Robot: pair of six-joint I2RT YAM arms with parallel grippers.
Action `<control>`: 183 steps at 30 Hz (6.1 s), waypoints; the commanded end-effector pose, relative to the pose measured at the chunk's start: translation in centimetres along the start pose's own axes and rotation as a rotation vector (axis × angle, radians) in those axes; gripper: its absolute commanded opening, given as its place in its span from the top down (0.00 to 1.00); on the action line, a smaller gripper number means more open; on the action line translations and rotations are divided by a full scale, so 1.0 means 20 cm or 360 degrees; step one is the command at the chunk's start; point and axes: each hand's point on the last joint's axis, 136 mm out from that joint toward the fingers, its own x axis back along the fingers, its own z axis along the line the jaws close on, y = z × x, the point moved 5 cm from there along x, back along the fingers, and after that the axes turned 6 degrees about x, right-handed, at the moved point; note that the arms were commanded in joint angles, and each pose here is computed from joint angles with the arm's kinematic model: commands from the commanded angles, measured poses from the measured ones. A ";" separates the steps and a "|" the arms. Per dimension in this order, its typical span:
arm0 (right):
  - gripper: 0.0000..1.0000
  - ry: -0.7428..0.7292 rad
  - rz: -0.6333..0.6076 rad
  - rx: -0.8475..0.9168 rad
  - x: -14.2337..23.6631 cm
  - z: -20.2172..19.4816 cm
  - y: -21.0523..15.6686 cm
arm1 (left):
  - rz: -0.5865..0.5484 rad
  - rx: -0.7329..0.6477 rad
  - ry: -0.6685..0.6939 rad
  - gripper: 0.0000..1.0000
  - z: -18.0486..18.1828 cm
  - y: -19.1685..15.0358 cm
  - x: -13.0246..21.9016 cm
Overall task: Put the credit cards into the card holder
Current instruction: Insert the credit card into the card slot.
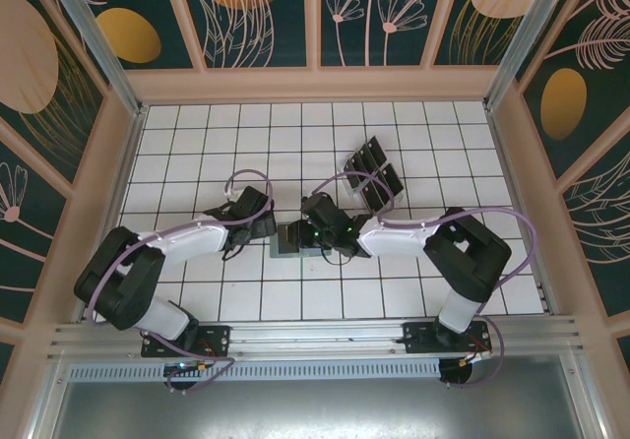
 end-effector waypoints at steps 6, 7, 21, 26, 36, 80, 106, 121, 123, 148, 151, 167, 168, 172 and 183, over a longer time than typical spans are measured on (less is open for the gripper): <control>0.66 -0.0075 0.0034 0.0046 -0.06 -0.01 -0.02 | 0.0083 0.0006 0.0007 0.01 0.12 -0.13 0.02; 0.66 -0.0075 0.0039 0.0044 -0.07 -0.01 -0.03 | 0.0089 0.0011 0.0005 0.02 0.13 -0.14 0.02; 0.71 -0.0072 0.0087 0.0032 -0.14 0.00 -0.04 | 0.0167 0.0011 -0.0052 0.01 0.11 -0.22 -0.06; 0.73 -0.0051 0.0107 0.0035 -0.16 0.01 -0.04 | 0.0183 0.0010 -0.0058 0.01 0.12 -0.24 -0.07; 0.74 0.0010 0.0146 0.0050 -0.21 0.07 -0.03 | 0.0219 0.0001 -0.0065 0.01 0.11 -0.28 -0.10; 0.71 -0.0037 0.0056 0.0050 -0.20 -0.02 0.16 | -0.0037 0.0087 0.0235 0.01 0.18 -0.09 -0.08; 0.74 -0.0012 0.0129 0.0062 -0.29 0.04 0.15 | 0.0035 0.0086 0.0162 0.01 0.17 -0.16 -0.15; 0.73 -0.0016 0.0013 0.0023 -0.12 0.06 0.19 | 0.0037 0.0092 0.0142 0.01 0.17 -0.16 -0.14; 0.73 -0.0026 0.0025 0.0015 -0.12 0.04 0.17 | 0.0040 0.0093 0.0141 0.01 0.17 -0.17 -0.15; 0.73 -0.0071 0.0131 0.0003 -0.23 -0.01 0.07 | 0.0035 0.0094 0.0116 0.01 0.15 -0.16 -0.14; 0.73 -0.0068 0.0139 0.0013 -0.24 0.00 0.07 | 0.0036 0.0094 0.0117 0.01 0.16 -0.16 -0.15; 0.74 -0.0037 0.0178 0.0064 -0.29 0.08 0.07 | 0.0056 0.0099 0.0091 0.01 0.15 -0.18 -0.16; 0.74 -0.0035 0.0178 0.0068 -0.29 0.09 0.08 | 0.0055 0.0103 0.0091 0.01 0.15 -0.18 -0.16; 0.71 -0.0034 0.0131 0.0081 -0.23 0.11 0.12 | 0.0047 0.0104 0.0098 0.01 0.14 -0.16 -0.15; 0.55 -0.0110 -0.0015 0.0124 0.10 0.01 0.19 | -0.0113 0.0074 0.0130 0.01 0.12 0.02 0.04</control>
